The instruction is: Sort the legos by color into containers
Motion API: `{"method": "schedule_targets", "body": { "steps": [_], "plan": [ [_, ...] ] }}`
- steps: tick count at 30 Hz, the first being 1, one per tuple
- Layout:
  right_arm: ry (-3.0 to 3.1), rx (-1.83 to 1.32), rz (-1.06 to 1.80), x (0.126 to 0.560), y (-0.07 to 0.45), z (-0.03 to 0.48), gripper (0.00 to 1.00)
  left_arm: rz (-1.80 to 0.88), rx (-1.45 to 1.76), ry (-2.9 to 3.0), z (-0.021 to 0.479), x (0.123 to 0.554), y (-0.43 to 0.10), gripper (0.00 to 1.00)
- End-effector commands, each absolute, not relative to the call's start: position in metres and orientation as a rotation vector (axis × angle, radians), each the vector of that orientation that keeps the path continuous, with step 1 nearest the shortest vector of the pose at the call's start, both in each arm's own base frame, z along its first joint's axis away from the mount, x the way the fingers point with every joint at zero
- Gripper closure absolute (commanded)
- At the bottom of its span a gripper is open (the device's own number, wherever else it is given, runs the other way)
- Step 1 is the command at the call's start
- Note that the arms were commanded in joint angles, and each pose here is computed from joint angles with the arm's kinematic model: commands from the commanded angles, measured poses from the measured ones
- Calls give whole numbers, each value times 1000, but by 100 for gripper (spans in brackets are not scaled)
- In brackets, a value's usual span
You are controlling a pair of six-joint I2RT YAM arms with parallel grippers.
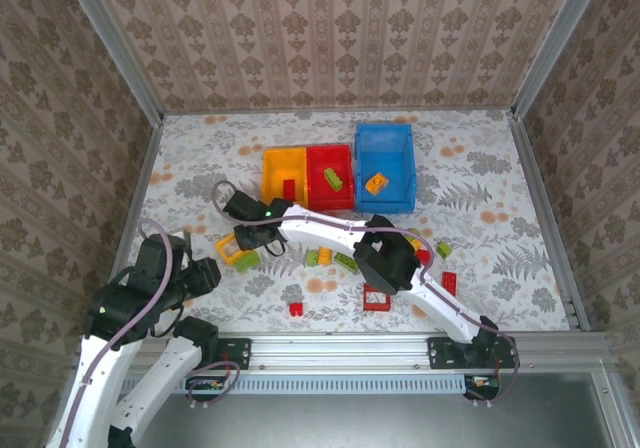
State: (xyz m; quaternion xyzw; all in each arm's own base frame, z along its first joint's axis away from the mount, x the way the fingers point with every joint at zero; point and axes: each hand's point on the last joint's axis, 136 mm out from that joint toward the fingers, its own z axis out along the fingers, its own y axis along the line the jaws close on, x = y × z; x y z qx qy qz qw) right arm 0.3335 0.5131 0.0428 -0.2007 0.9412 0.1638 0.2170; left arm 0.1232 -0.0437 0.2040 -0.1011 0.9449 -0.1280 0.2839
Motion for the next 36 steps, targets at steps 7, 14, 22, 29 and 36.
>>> {"method": "schedule_targets", "body": {
  "steps": [7, 14, 22, 29, 36],
  "plan": [
    [2577, -603, 347, 343, 502, 54, 77, -331, -240, 2529, 209, 122, -43, 55],
    [2431, -613, 258, 353, 474, 122, 84, -361, -229, 2510, 214, 134, -51, 56],
    [2367, -407, 118, 374, 348, 201, 86, -571, -113, 2432, 244, 188, -103, 57],
    [2388, -114, -104, 412, 200, 220, 87, -616, 124, 2365, 274, 245, -177, 57],
    [2420, 92, -294, 470, 127, 209, 87, -664, 332, 2288, 298, 293, -267, 56]
  ]
}}
